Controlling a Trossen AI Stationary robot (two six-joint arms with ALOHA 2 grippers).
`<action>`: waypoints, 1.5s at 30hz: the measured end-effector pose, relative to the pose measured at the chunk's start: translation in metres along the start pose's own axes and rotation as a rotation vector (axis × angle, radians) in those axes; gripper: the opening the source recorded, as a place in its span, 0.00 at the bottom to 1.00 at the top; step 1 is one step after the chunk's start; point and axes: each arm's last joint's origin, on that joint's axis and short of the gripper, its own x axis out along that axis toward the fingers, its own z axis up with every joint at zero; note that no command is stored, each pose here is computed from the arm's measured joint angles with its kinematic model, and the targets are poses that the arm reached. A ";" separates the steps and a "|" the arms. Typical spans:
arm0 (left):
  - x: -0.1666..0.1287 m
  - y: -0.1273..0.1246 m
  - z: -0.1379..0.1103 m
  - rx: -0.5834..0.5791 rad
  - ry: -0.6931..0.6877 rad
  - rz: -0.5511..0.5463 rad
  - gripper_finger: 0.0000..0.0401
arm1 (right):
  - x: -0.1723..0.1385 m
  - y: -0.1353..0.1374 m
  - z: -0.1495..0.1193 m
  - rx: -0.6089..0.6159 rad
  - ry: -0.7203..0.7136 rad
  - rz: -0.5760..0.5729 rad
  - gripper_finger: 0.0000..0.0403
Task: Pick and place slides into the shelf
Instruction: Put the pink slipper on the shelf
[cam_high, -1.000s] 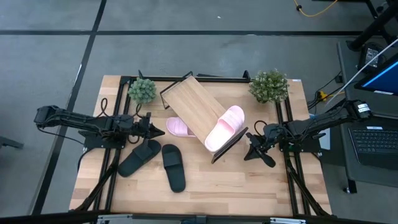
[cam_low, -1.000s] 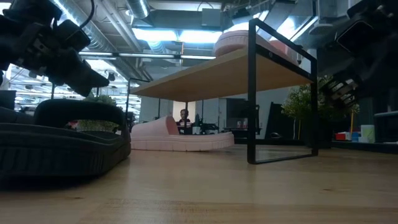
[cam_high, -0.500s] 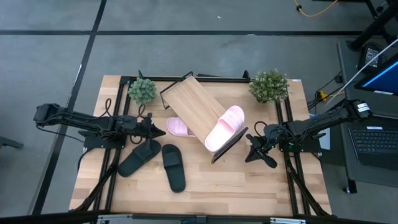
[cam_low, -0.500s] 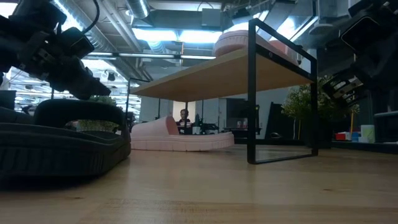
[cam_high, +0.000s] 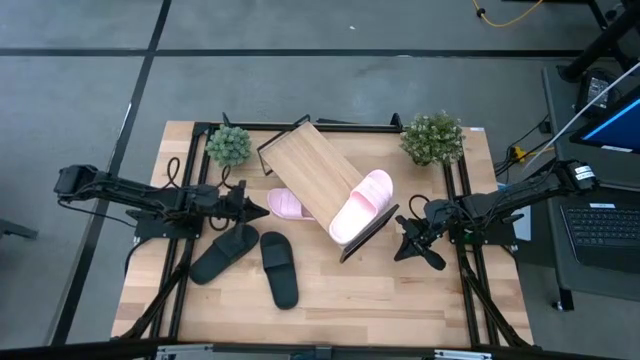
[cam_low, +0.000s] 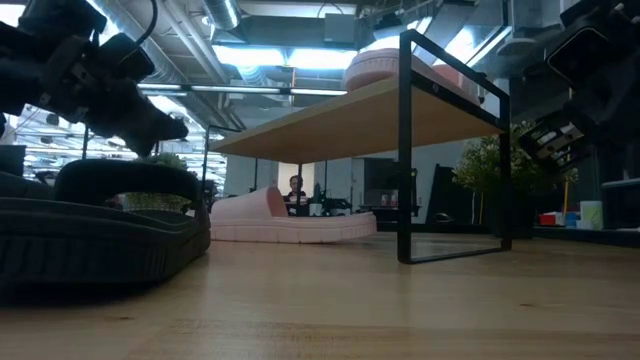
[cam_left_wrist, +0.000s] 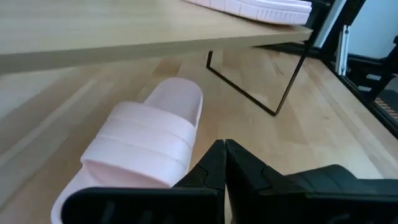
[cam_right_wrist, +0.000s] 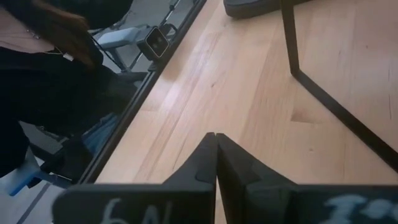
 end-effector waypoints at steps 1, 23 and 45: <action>0.000 0.000 0.000 -0.027 0.000 0.000 0.01 | 0.000 0.000 0.000 0.008 0.000 0.000 0.02; 0.017 0.005 -0.013 -0.238 0.062 0.126 0.36 | 0.000 0.001 0.000 0.017 0.013 0.044 0.02; 0.050 0.007 -0.019 -0.326 0.090 0.247 0.36 | 0.000 0.001 0.000 -0.008 0.013 0.044 0.02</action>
